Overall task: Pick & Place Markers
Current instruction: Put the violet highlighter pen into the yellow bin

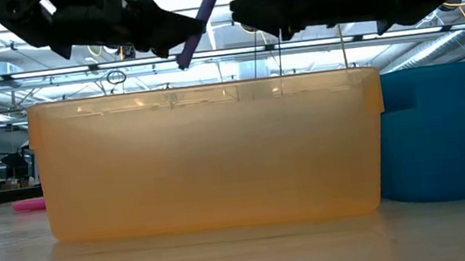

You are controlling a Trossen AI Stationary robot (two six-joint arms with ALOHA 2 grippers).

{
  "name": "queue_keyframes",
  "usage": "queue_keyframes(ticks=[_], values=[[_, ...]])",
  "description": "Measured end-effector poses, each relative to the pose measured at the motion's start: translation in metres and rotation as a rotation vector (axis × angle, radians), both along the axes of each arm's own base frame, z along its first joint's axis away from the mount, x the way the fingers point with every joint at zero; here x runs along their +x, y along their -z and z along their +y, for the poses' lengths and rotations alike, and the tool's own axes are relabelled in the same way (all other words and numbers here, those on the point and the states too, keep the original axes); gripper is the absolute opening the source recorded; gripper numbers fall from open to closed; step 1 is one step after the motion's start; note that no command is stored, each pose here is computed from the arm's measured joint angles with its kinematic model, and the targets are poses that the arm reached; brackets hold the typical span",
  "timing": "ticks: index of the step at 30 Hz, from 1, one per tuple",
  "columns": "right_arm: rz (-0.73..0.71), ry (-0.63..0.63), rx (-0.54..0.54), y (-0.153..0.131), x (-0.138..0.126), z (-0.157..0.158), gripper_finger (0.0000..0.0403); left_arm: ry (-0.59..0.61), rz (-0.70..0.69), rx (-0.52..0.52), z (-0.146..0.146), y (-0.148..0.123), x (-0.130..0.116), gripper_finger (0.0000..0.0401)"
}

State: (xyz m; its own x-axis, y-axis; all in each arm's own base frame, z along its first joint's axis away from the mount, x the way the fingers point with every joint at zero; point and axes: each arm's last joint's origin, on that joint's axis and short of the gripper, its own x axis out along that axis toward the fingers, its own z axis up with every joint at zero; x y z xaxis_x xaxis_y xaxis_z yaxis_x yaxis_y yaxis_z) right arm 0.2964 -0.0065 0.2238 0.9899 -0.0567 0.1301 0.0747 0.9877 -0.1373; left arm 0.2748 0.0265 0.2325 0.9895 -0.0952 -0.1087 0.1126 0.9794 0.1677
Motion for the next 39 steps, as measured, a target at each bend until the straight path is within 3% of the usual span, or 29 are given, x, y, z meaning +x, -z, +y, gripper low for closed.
queue_keyframes(ticks=[10, 22, 39], values=[[0.016, -0.045, 0.035, -0.012, 0.021, 0.007, 0.0197, 0.013, -0.005, -0.020, -0.002, 0.010, 0.010, 0.0063], [0.061, -0.080, 0.013, 0.002, 0.052, 0.010, 0.0197, 0.033, -0.014, -0.039, -0.002, 0.009, 0.011, 0.0063], [0.106, -0.036, -0.022, -0.001, 0.050, 0.008, 0.0195, 0.043, 0.006, -0.042, -0.004, 0.011, 0.011, 0.0066]])
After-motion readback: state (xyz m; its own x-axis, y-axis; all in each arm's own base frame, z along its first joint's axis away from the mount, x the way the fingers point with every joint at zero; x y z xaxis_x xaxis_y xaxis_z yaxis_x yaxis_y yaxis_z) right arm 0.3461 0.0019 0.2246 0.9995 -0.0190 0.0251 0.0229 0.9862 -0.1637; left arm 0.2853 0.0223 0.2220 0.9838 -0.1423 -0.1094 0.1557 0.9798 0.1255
